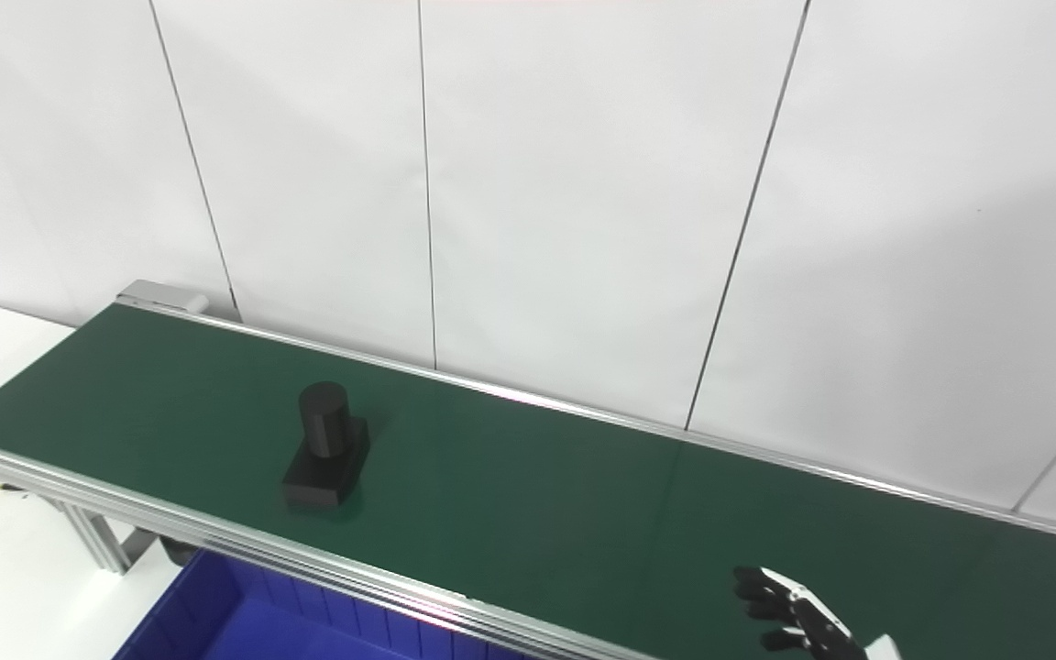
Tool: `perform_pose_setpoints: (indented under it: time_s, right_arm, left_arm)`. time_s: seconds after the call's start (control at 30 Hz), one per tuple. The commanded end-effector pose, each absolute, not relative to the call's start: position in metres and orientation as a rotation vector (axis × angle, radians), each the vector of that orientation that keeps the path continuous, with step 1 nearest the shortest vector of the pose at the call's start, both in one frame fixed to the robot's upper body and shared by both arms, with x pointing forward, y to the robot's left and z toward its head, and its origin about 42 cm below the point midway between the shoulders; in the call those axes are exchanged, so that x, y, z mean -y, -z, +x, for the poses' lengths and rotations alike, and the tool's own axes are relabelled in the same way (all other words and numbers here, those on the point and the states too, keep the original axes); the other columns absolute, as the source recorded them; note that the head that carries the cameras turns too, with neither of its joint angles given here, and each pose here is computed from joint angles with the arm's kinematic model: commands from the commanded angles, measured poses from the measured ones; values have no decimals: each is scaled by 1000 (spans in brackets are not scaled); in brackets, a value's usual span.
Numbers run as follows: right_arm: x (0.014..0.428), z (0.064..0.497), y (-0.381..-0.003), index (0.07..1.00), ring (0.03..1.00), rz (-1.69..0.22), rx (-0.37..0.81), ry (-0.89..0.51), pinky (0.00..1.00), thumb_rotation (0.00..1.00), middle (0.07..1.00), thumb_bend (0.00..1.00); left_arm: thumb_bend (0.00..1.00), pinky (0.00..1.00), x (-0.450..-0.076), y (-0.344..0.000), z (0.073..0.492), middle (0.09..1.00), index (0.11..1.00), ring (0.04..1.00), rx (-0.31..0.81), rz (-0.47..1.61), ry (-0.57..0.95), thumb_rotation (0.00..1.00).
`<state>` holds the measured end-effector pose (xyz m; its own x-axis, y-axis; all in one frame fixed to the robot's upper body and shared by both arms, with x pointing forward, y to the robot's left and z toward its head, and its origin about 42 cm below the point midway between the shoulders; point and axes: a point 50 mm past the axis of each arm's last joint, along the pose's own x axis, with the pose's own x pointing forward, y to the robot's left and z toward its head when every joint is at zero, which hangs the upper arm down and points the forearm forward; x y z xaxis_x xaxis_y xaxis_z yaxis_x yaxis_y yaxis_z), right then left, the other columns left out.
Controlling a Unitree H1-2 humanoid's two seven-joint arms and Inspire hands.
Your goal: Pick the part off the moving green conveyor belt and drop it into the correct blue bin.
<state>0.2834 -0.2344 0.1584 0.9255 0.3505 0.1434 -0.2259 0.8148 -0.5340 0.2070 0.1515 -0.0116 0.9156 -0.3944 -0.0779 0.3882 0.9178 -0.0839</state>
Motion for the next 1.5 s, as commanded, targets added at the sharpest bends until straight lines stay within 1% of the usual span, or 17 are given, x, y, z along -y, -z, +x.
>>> perform_pose_setpoints:
  time_s: [0.0,0.03,0.17,0.2,0.37,0.47,0.5,0.53,0.63,0.77,1.1,1.23,1.33,1.47]
  right_arm:
    - [227,291,-172,793,752,-525,305,-305,654,477,775,689]
    - [226,292,-172,791,756,-524,305,-304,665,453,775,676]
    - [220,295,-177,792,758,-544,311,-296,672,423,773,657]
    - [219,296,-179,793,759,-547,315,-295,675,386,774,642]
    - [214,297,-184,790,757,-546,327,-294,678,303,774,615]
    - [211,298,-187,792,762,-539,332,-298,692,188,775,600]
    - [210,298,-188,792,763,-540,333,-298,694,165,776,597]
    - [210,298,-189,792,764,-540,334,-299,694,161,776,597]
    - [208,298,-192,791,772,-538,334,-300,707,83,777,598]
    - [205,298,-196,795,777,-548,334,-297,710,32,781,599]
    - [202,304,-196,806,788,-569,345,-290,727,36,785,594]
    - [201,309,-194,814,798,-561,352,-295,733,73,796,589]
    - [201,313,-191,819,809,-559,343,-298,748,127,807,583]
    - [200,319,-188,820,816,-558,327,-292,762,153,811,589]
  left_arm:
    - [1000,775,-150,2,216,807,810,808,-22,-66,414,161]
    - [1000,775,-150,3,216,810,809,811,-23,-65,412,165]
    - [1000,770,-151,2,216,813,809,814,-22,-60,408,162]
    - [1000,762,-151,2,215,812,808,813,-22,-60,407,166]
    - [1000,754,-151,2,215,809,807,812,-20,-60,405,167]
    - [1000,765,-152,1,215,819,812,819,-19,-57,407,170]
    - [1000,767,-152,1,216,819,812,819,-18,-58,407,168]
    - [1000,768,-152,1,216,819,811,819,-18,-59,407,167]
    - [1000,777,-153,1,216,826,814,828,-17,-55,412,166]
    - [1000,766,-153,0,216,826,812,828,-14,-55,408,155]
    - [1000,774,-154,0,217,829,813,831,-12,-55,410,153]
    - [1000,767,-154,0,217,829,812,831,-11,-52,410,159]
    - [1000,756,-154,-1,217,826,811,821,-9,-52,407,162]
    - [1000,763,-154,-1,217,826,811,821,-9,-56,408,155]
